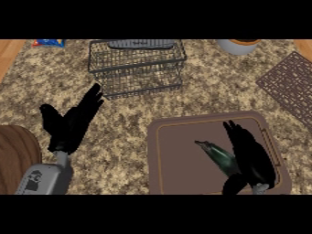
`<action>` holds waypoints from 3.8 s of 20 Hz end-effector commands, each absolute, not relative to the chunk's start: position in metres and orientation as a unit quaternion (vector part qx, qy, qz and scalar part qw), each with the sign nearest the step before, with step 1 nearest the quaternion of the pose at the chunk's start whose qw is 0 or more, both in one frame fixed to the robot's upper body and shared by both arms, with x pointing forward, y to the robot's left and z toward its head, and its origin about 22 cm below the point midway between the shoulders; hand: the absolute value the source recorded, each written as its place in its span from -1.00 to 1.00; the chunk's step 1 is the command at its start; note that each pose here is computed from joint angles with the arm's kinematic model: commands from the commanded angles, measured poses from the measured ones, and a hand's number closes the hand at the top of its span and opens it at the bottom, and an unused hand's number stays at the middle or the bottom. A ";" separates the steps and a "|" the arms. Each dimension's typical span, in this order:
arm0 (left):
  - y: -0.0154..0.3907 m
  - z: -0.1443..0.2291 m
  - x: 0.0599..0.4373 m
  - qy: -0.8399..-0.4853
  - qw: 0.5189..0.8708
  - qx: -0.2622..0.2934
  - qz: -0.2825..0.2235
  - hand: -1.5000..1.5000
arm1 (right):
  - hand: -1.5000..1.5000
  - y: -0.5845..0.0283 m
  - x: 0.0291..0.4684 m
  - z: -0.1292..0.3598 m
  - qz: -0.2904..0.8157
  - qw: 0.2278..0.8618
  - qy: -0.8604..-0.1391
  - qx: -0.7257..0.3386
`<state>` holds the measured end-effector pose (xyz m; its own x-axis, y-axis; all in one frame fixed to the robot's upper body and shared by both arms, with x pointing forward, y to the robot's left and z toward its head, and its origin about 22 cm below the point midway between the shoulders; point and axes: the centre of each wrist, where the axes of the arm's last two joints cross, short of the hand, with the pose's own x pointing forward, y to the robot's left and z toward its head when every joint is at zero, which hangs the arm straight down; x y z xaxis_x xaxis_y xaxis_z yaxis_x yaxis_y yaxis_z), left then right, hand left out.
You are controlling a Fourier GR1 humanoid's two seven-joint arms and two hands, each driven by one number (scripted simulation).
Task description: Pick the eggplant from the tray and place it in the tiered basket
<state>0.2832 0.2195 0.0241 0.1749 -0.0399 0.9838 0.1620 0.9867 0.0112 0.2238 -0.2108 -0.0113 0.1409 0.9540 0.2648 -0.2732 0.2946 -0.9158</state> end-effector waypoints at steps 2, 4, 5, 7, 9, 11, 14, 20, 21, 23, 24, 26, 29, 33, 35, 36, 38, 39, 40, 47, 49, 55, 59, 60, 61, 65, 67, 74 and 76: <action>0.215 0.026 0.287 -0.637 0.766 -0.053 -0.064 0.00 | -1.00 -0.206 0.227 -0.037 0.483 0.657 -0.451 -0.362; 0.215 0.027 0.286 -0.645 0.759 -0.050 -0.066 0.00 | -1.00 -0.204 0.233 -0.031 0.493 0.660 -0.451 -0.343; 0.217 0.019 0.270 -0.641 0.762 -0.059 -0.071 0.00 | 1.00 -0.214 0.233 -0.037 0.505 0.665 -0.447 -0.320; 0.244 0.030 0.282 -0.639 0.766 -0.042 -0.062 0.00 | 1.00 -0.204 0.217 -0.043 0.505 0.652 -0.483 -0.296; 0.224 0.029 0.288 -0.636 0.766 -0.060 -0.068 0.00 | 1.00 -0.180 0.229 -0.046 0.518 0.632 -0.490 -0.304; 0.230 0.018 0.285 -0.639 0.765 -0.050 -0.068 0.00 | 1.00 -0.203 0.231 -0.048 0.521 0.626 -0.487 -0.316; 0.226 0.012 0.273 -0.639 0.764 -0.044 -0.072 0.00 | 1.00 -0.184 0.227 -0.057 0.514 0.622 -0.496 -0.322; 0.225 0.011 0.280 -0.644 0.760 -0.052 -0.064 0.00 | 1.00 -0.181 0.223 -0.033 0.475 0.638 -0.504 -0.336; 0.229 0.024 0.291 -0.638 0.766 -0.052 -0.064 0.00 | 1.00 -0.179 0.225 -0.036 0.466 0.646 -0.486 -0.360; 0.233 0.030 0.283 -0.645 0.760 -0.050 -0.065 0.00 | 1.00 -0.157 0.244 -0.012 0.455 0.658 -0.447 -0.400; 0.213 0.023 0.276 -0.639 0.765 -0.055 -0.061 0.00 | 1.00 -0.161 0.243 -0.027 0.445 0.670 -0.431 -0.409; 0.229 0.026 0.273 -0.643 0.762 -0.043 -0.060 0.00 | 1.00 -0.132 0.228 0.001 0.416 0.677 -0.454 -0.404; 0.220 0.022 0.275 -0.641 0.763 -0.052 -0.068 0.00 | 1.00 -0.137 0.237 0.026 0.382 0.676 -0.488 -0.398; 0.233 0.017 0.286 -0.632 0.771 -0.050 -0.056 0.00 | 1.00 -0.132 0.208 0.069 0.306 0.690 -0.539 -0.373; 0.238 0.016 0.278 -0.626 0.775 -0.048 -0.074 0.00 | 1.00 -0.127 0.208 0.094 0.273 0.687 -0.569 -0.362; 0.224 0.018 0.282 -0.632 0.771 -0.047 -0.059 0.00 | 1.00 -0.123 0.197 0.117 0.268 0.671 -0.590 -0.359; 0.240 0.023 0.275 -0.635 0.769 -0.051 -0.059 0.00 | 1.00 -0.135 0.192 0.137 0.261 0.642 -0.611 -0.383; 0.229 0.031 0.279 -0.644 0.760 -0.048 -0.067 0.00 | 1.00 -0.128 0.194 0.160 0.240 0.624 -0.636 -0.385; 0.226 0.023 0.291 -0.644 0.762 -0.047 -0.056 0.00 | 1.00 -0.137 0.192 0.165 0.227 0.613 -0.648 -0.391; 0.218 0.022 0.266 -0.636 0.766 -0.051 -0.077 0.00 | 1.00 -0.103 0.174 0.237 0.231 0.568 -0.678 -0.405; 0.219 0.021 0.288 -0.635 0.768 -0.050 -0.068 0.00 | 1.00 -0.106 0.192 0.253 0.232 0.553 -0.684 -0.415; 0.206 0.019 0.293 -0.640 0.763 -0.052 -0.077 0.00 | 1.00 -0.079 0.238 0.290 0.254 0.552 -0.672 -0.423; 0.218 0.029 0.287 -0.639 0.764 -0.060 -0.069 0.00 | 1.00 -0.066 0.270 0.313 0.260 0.561 -0.658 -0.430; 0.237 0.032 0.289 -0.643 0.761 -0.045 -0.077 0.00 | 1.00 -0.062 0.277 0.314 0.264 0.569 -0.655 -0.421; 0.212 0.020 0.284 -0.640 0.763 -0.052 -0.071 0.00 | 1.00 -0.061 0.290 0.324 0.249 0.573 -0.664 -0.411; 0.202 0.024 0.277 -0.643 0.759 -0.065 -0.084 0.00 | 1.00 -0.037 0.326 0.312 0.218 0.589 -0.657 -0.417; 0.215 0.009 0.272 -0.629 0.771 -0.067 -0.073 0.00 | 1.00 -0.046 0.339 0.300 0.215 0.595 -0.658 -0.407; 0.219 0.029 0.293 -0.643 0.759 -0.063 -0.079 0.00 | 1.00 -0.032 0.401 0.286 0.209 0.596 -0.675 -0.382; 0.207 0.018 0.279 -0.644 0.757 -0.067 -0.088 0.00 | 1.00 -0.030 0.414 0.277 0.218 0.593 -0.674 -0.383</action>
<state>0.2867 0.2115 0.0218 0.1631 -0.0404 0.9858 0.2015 0.9795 0.0068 0.3892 -0.0317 0.2932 -0.0011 0.7859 0.6183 0.2609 0.5971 -0.7585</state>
